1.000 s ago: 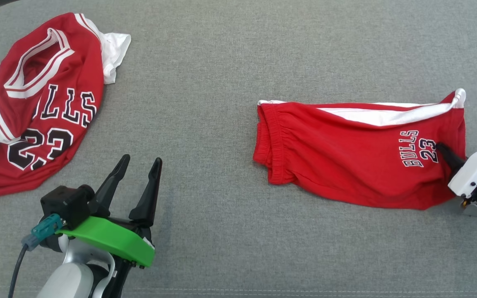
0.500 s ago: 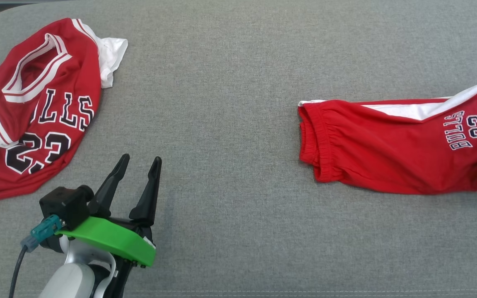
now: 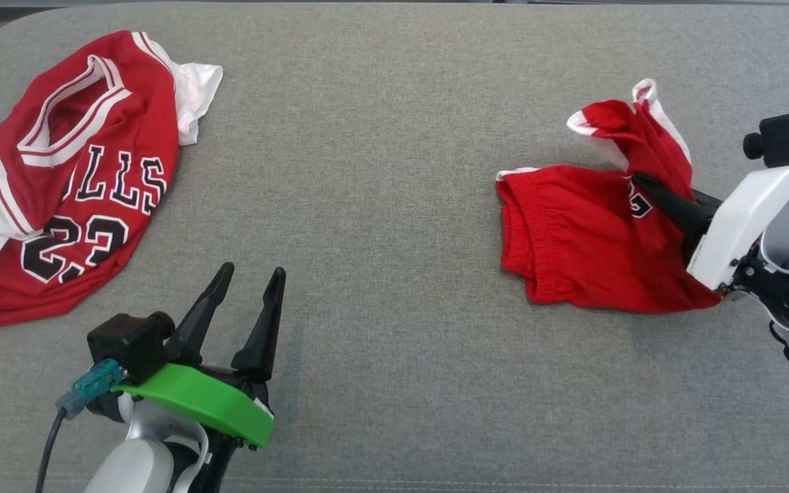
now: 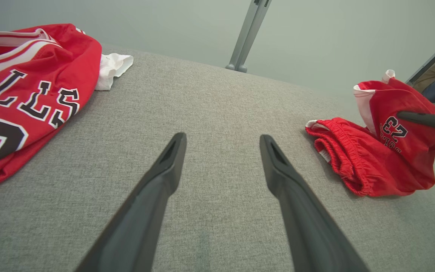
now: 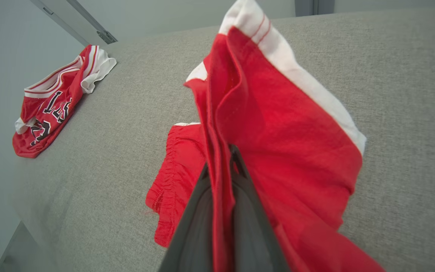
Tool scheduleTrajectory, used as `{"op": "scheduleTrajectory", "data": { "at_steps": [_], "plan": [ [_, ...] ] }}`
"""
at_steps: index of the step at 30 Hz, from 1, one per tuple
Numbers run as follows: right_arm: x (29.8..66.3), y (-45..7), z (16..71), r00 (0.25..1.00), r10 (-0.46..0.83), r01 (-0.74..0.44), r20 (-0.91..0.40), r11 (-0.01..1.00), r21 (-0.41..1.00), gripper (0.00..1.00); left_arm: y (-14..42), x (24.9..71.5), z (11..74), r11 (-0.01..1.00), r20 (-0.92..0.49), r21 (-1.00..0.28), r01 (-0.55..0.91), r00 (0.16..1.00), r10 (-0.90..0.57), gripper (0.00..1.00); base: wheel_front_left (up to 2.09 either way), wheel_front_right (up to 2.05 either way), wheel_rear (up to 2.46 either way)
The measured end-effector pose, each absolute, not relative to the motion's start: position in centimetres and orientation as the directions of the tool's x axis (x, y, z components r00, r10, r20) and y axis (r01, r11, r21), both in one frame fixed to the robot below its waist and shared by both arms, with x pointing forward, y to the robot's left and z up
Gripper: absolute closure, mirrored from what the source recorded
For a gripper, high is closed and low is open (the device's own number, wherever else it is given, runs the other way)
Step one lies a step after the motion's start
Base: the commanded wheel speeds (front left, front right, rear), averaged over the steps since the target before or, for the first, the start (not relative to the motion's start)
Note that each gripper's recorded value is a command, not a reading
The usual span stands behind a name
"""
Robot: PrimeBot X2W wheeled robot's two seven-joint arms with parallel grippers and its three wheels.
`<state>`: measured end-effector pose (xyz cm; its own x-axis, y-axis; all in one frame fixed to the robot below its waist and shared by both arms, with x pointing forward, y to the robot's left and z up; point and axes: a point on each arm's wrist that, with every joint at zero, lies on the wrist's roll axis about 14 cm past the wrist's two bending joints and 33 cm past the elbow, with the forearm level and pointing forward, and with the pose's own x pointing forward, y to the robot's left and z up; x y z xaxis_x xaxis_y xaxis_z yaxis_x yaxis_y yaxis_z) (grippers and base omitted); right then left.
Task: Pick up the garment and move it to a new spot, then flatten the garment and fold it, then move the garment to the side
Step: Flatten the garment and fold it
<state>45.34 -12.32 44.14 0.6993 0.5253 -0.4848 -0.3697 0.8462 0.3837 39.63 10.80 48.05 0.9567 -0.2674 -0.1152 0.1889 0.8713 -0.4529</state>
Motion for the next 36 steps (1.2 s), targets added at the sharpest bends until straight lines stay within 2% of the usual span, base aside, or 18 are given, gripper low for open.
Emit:
{"op": "scheduleTrajectory", "data": {
  "at_steps": [6, 13, 19, 23, 25, 26, 27, 28, 29, 30, 31, 36],
  "plan": [
    [44.0, -8.0, 43.5, 0.617, 0.615, -0.444, -0.491, 0.787, 0.428, 1.0, 11.5, 39.3, 47.9, 0.876, -0.121, -0.452, 0.167, 0.962, -0.246, 0.0, 0.0, 0.0, 0.0],
    [43.1, -5.6, 42.7, 0.56, 0.653, -0.498, -0.51, 0.757, 0.423, 1.0, 12.5, 39.0, 48.0, 0.884, -0.123, -0.447, 0.139, 0.969, -0.215, 0.0, 0.0, 0.0, 0.0],
    [42.6, -4.6, 42.3, 0.541, 0.658, -0.512, -0.525, 0.752, 0.416, 1.0, 12.7, 38.9, 48.0, 0.885, -0.123, -0.445, 0.134, 0.97, -0.209, 0.0, 0.0, 0.0, 0.0],
    [42.7, -4.9, 41.9, 0.548, 0.638, -0.498, -0.541, 0.769, 0.401, 0.93, 12.7, 38.9, 47.9, 0.886, -0.125, -0.445, 0.133, 0.97, -0.209, 0.0, 0.0, 0.0, 0.0],
    [42.7, -4.9, 41.7, 0.549, 0.632, -0.493, -0.546, 0.773, 0.4, 0.95, 12.7, 38.9, 47.8, 0.886, -0.126, -0.445, 0.133, 0.97, -0.209, 0.0, 0.0, 0.0, 0.0],
    [42.6, -4.9, 41.7, 0.549, 0.63, -0.494, -0.549, 0.775, 0.395, 0.91, 12.7, 38.9, 47.9, 0.886, -0.124, -0.444, 0.133, 0.97, -0.208, 0.0, 0.0, 0.0, 0.0],
    [42.7, -4.9, 41.6, 0.55, 0.627, -0.496, -0.551, 0.777, 0.389, 0.81, 12.7, 38.9, 47.8, 0.886, -0.124, -0.444, 0.132, 0.97, -0.207, 0.0, 0.0, 0.0, 0.0],
    [42.7, -4.8, 41.6, 0.551, 0.625, -0.496, -0.552, 0.778, 0.385, 0.78, 12.7, 38.9, 47.8, 0.886, -0.125, -0.444, 0.132, 0.97, -0.207, 0.0, 0.0, 0.0, 0.0],
    [42.8, -4.8, 41.6, 0.554, 0.622, -0.493, -0.553, 0.781, 0.384, 0.65, 12.7, 38.9, 47.7, 0.886, -0.126, -0.444, 0.132, 0.97, -0.208, 0.0, 0.0, 0.0, 0.0],
    [42.8, -4.6, 41.7, 0.555, 0.624, -0.495, -0.55, 0.779, 0.385, 0.39, 12.7, 38.9, 47.7, 0.886, -0.127, -0.444, 0.132, 0.97, -0.208, 0.0, 0.0, 0.0, 0.0],
    [42.9, -4.3, 41.8, 0.562, 0.624, -0.492, -0.543, 0.78, 0.387, 0.01, 12.7, 38.9, 47.6, 0.886, -0.128, -0.444, 0.134, 0.969, -0.211, 0.0, 0.0, 0.0, 0.0],
    [43.1, -3.1, 42.6, 0.573, 0.643, -0.508, -0.508, 0.765, 0.396, 0.0, 12.6, 38.9, 47.5, 0.885, -0.13, -0.445, 0.137, 0.968, -0.215, 0.0, 0.0, 0.0, 0.0]
  ]
}}
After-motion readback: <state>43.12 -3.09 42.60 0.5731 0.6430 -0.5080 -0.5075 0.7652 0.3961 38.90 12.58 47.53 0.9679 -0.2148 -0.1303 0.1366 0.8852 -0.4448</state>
